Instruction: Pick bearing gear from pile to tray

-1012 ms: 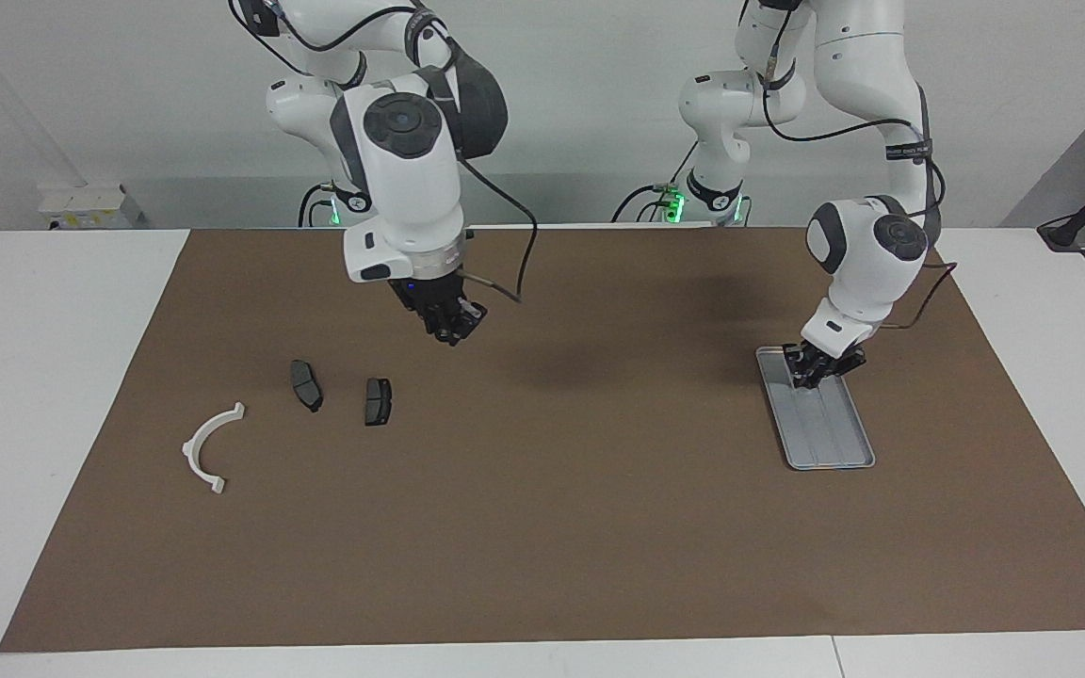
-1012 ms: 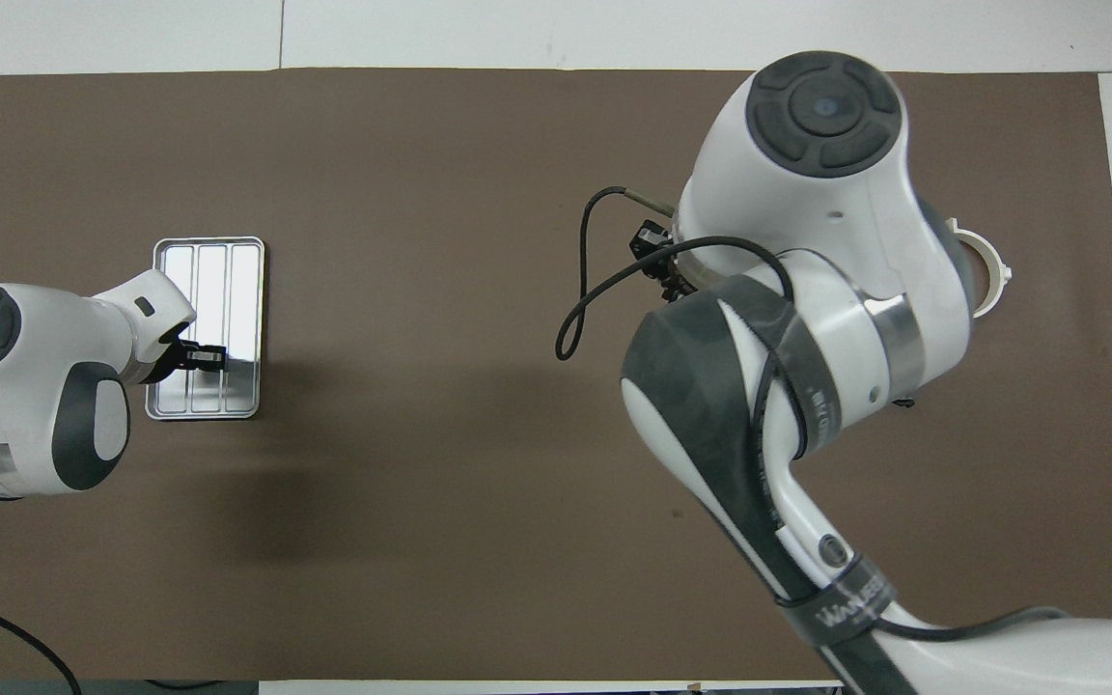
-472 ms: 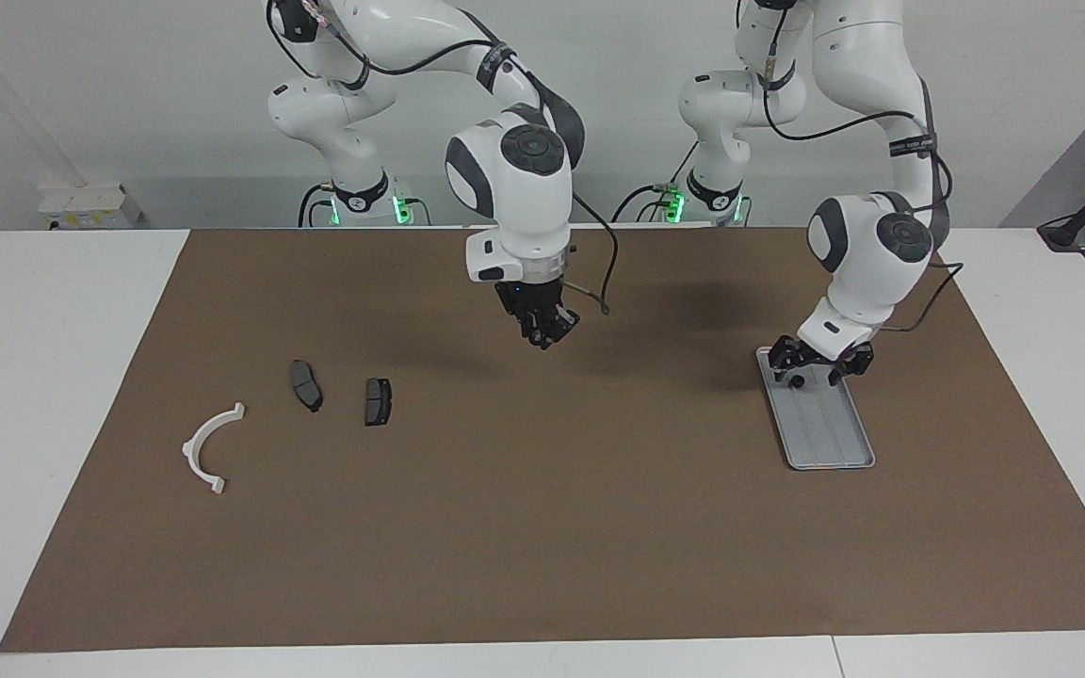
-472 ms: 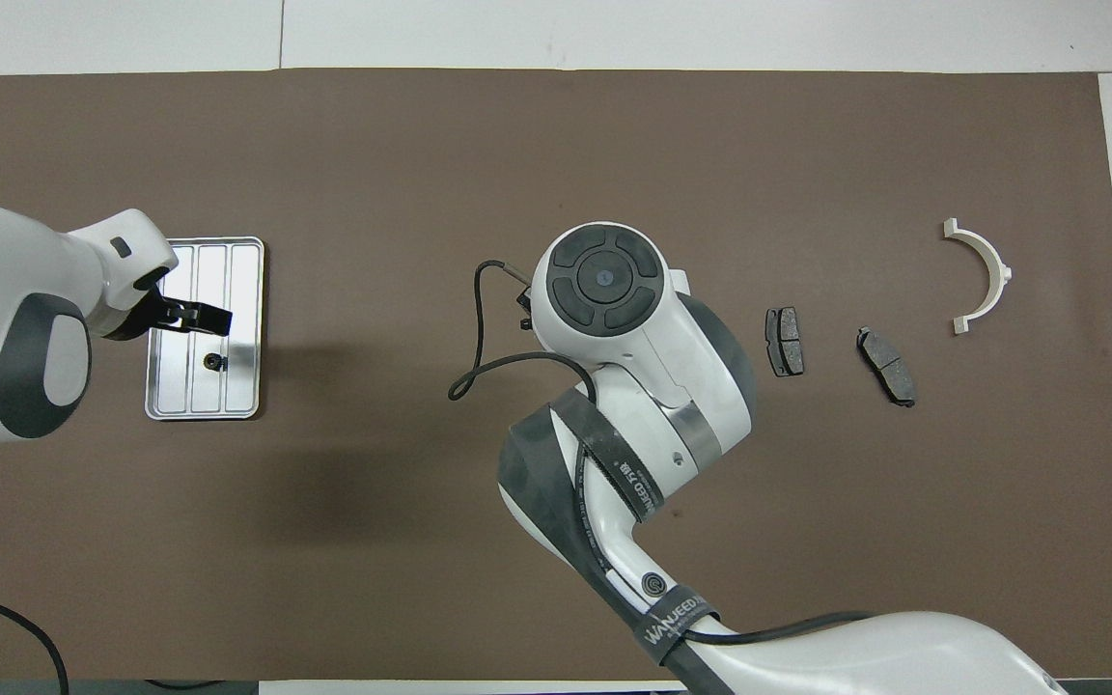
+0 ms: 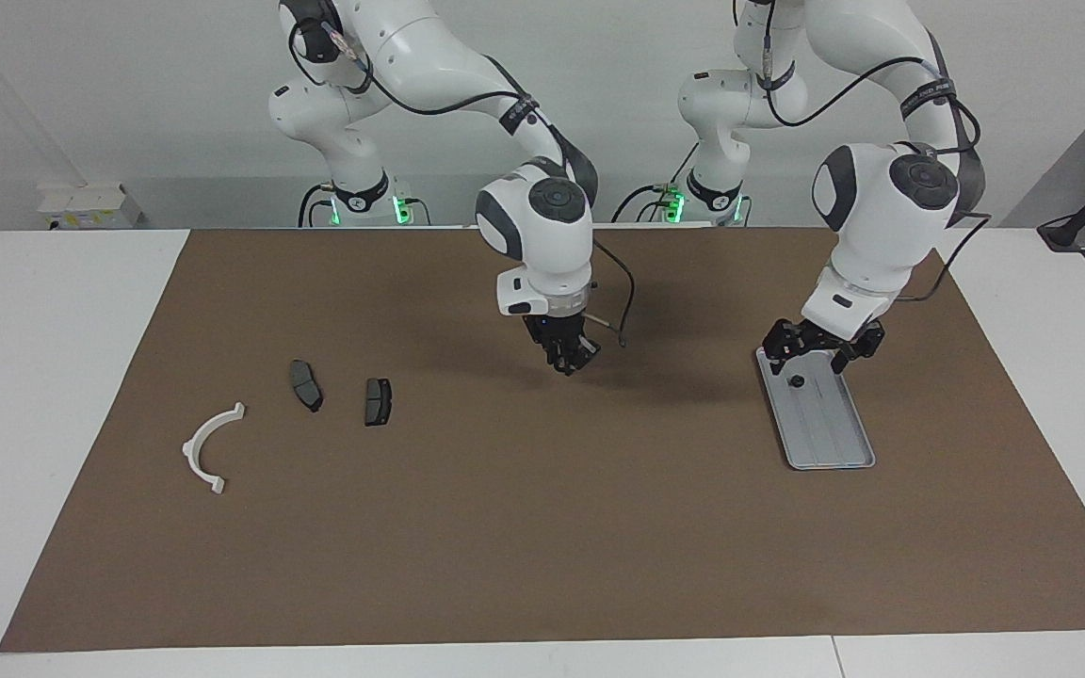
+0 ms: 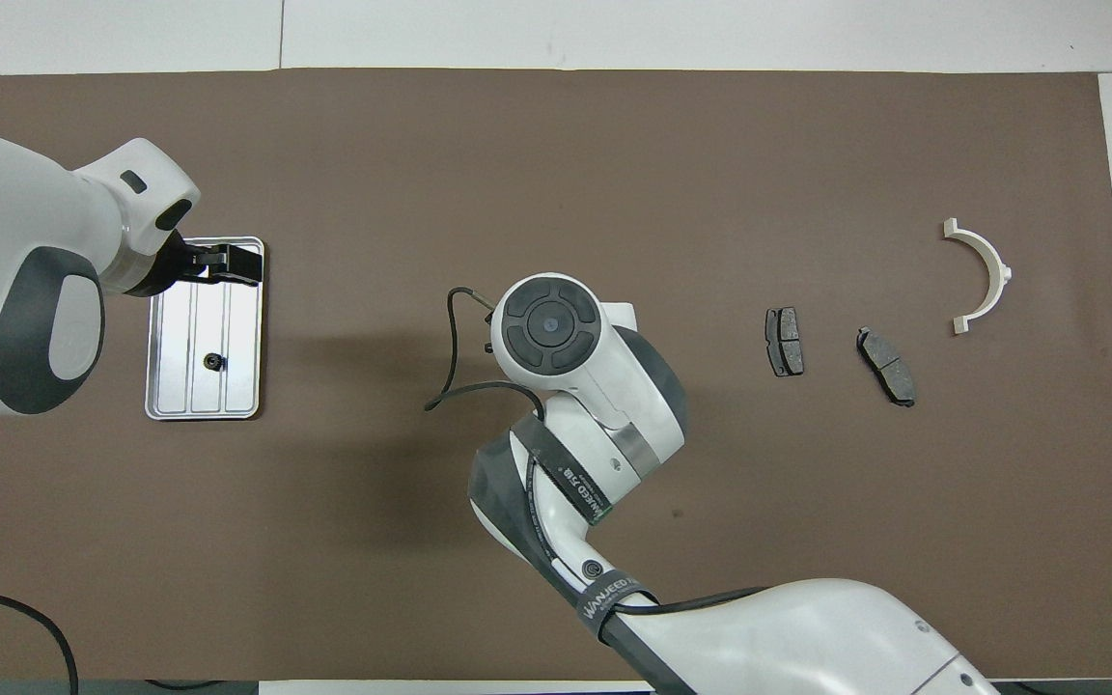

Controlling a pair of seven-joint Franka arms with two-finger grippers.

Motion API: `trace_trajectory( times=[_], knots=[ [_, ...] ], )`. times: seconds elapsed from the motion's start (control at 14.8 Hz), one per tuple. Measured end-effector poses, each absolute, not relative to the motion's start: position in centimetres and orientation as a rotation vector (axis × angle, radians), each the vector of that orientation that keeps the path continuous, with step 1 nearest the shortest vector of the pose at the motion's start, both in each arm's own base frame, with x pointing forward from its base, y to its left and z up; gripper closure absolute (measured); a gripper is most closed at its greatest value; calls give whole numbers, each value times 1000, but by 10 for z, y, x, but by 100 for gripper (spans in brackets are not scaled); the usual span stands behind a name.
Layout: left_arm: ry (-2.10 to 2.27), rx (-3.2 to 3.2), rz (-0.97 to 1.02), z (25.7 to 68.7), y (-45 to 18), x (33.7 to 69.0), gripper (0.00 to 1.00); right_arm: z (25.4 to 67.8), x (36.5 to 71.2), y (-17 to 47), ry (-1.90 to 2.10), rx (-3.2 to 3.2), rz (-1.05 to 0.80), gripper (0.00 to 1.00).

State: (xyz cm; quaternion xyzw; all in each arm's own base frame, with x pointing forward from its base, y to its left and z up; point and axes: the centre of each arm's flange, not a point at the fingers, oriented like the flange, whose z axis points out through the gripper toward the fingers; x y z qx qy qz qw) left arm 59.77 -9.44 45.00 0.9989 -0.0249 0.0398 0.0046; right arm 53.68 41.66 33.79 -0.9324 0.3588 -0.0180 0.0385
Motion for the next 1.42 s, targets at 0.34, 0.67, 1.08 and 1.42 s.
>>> trace_trajectory(
  times=[0.34, 0.67, 1.08, 1.42],
  knots=[
    [-5, 3121, 164, 436, -103, 598, 0, 296, 545, 423, 1093, -2822, -91, 65],
    [8, 3120, 175, 434, -99, 599, 0, 289, 548, 423, 1103, -2808, -100, 65],
    [6, 3118, 178, 428, -102, 597, 0, 307, 562, 415, 1181, -2807, -84, 28],
    [91, 3100, 141, 427, -196, 571, 0, 380, 606, 369, 1249, -2773, -104, 0]
  ],
)
